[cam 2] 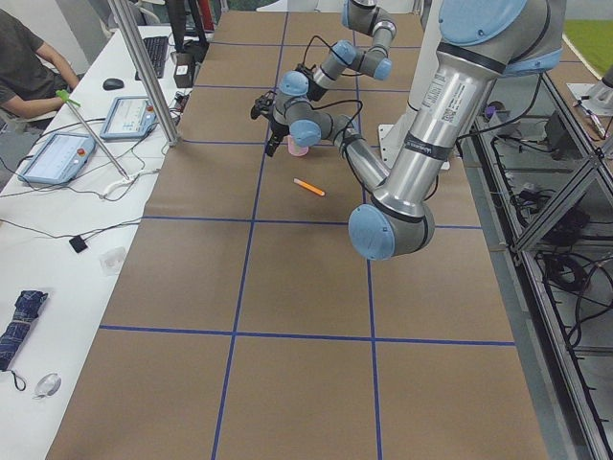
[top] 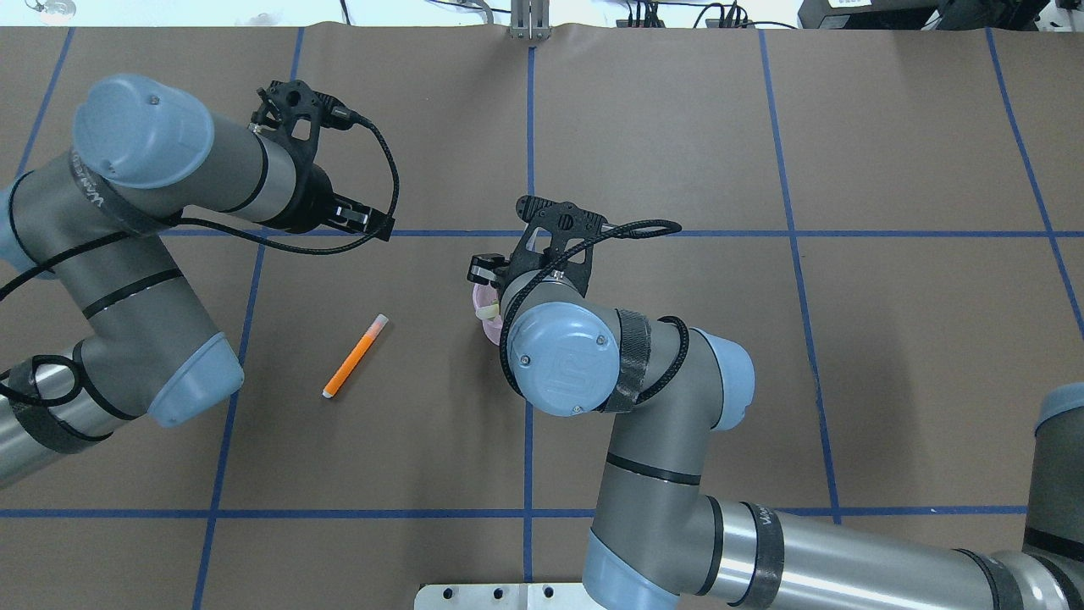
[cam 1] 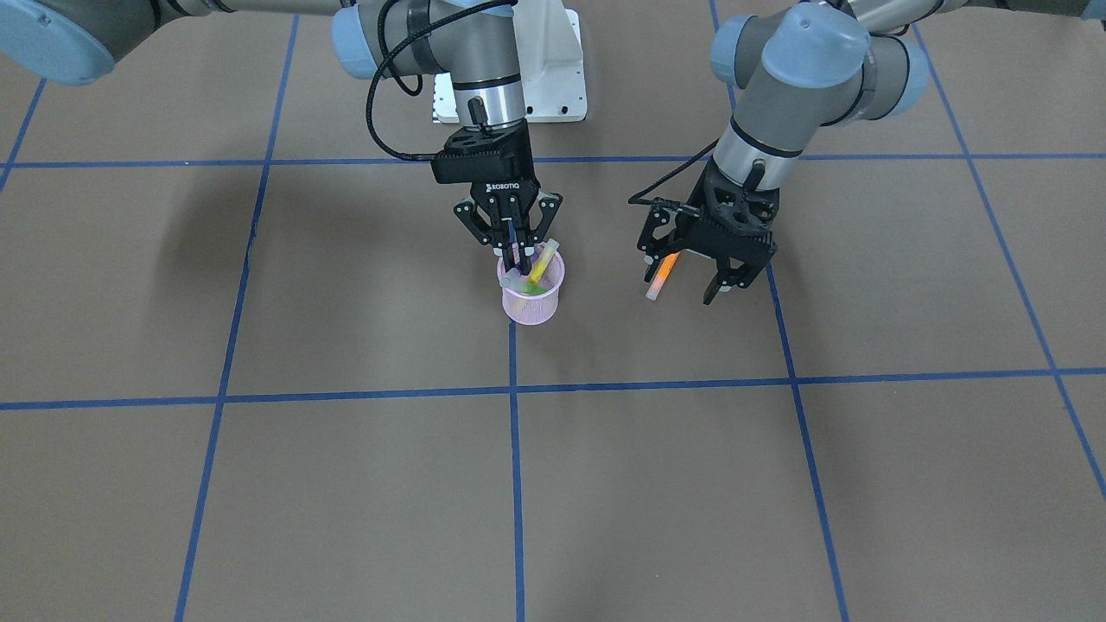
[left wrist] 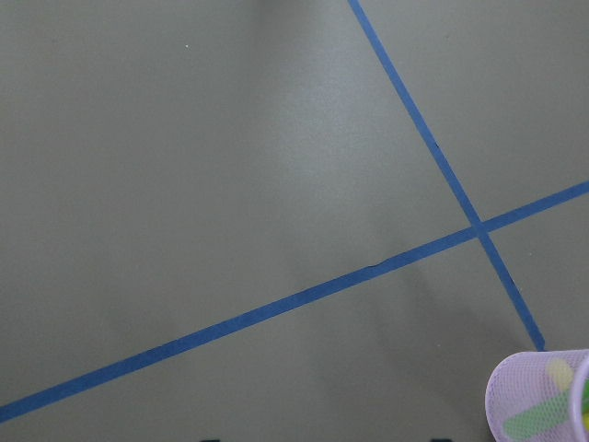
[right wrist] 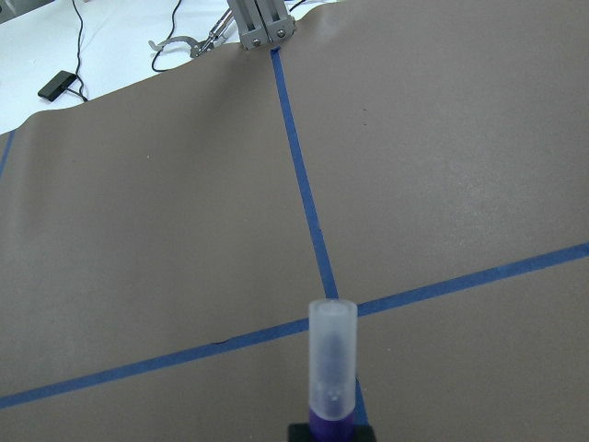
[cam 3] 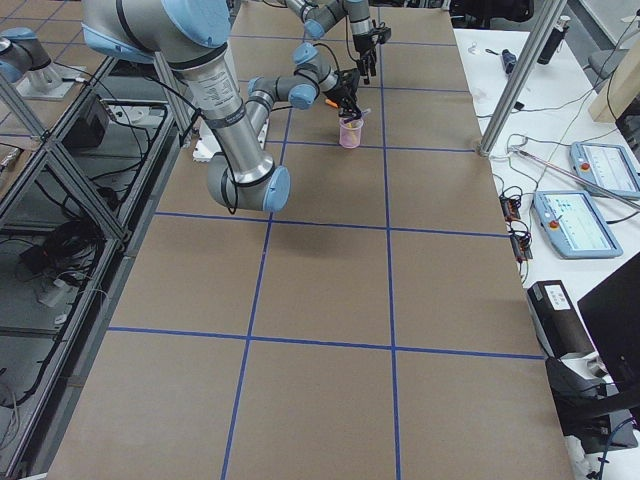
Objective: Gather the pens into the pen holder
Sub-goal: 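Lower the purple marker into the pink cup and open the right gripper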
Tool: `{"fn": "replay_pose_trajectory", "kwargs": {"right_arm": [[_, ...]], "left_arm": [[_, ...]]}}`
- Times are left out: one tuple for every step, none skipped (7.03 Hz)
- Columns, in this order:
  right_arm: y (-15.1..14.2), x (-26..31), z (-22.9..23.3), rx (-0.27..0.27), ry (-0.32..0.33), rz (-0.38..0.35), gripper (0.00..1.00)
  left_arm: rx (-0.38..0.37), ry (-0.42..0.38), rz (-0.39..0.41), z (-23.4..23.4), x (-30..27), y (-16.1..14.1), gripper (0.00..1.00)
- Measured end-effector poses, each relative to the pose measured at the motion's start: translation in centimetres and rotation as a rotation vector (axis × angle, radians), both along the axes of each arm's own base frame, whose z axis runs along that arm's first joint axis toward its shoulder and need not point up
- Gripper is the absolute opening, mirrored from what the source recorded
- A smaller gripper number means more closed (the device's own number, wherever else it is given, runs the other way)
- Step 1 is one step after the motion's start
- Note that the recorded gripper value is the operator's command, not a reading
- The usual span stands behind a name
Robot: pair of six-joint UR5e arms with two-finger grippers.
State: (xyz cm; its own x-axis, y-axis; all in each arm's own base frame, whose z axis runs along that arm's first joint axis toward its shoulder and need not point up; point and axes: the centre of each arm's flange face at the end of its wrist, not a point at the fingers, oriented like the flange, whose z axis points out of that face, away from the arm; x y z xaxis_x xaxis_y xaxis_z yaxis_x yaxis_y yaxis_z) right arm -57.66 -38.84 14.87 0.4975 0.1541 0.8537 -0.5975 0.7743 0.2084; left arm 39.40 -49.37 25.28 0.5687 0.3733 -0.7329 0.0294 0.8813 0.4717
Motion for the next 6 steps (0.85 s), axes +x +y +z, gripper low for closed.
{"fn": "replay_pose_trajectory", "kwargs": {"right_arm": [[0.0,-0.1,0.1,0.0,0.003,0.0,0.99],[-0.1,-0.2,0.3,0.002,0.01,0.005,1.0],[-0.3,-0.4,0.6,0.007,0.021,0.017,1.0],[-0.4,-0.4,0.5,0.018,0.028,0.02,1.0],[-0.2,0.1,-0.1,0.034,0.026,0.015,1.0],[0.0,1.0,-0.8,0.047,0.012,0.008,1.0]], "left_arm": [[0.0,0.0,0.0,0.0,0.0,0.0,0.84],[0.001,0.001,0.001,0.0,0.0,0.1,0.84],[0.0,0.001,0.002,0.0,0.1,0.1,0.84],[-0.003,-0.003,0.005,0.1,0.3,0.1,0.84],[-0.026,-0.024,0.017,0.1,0.8,0.0,0.84],[-0.068,-0.06,0.037,0.1,1.4,-0.1,0.84]]}}
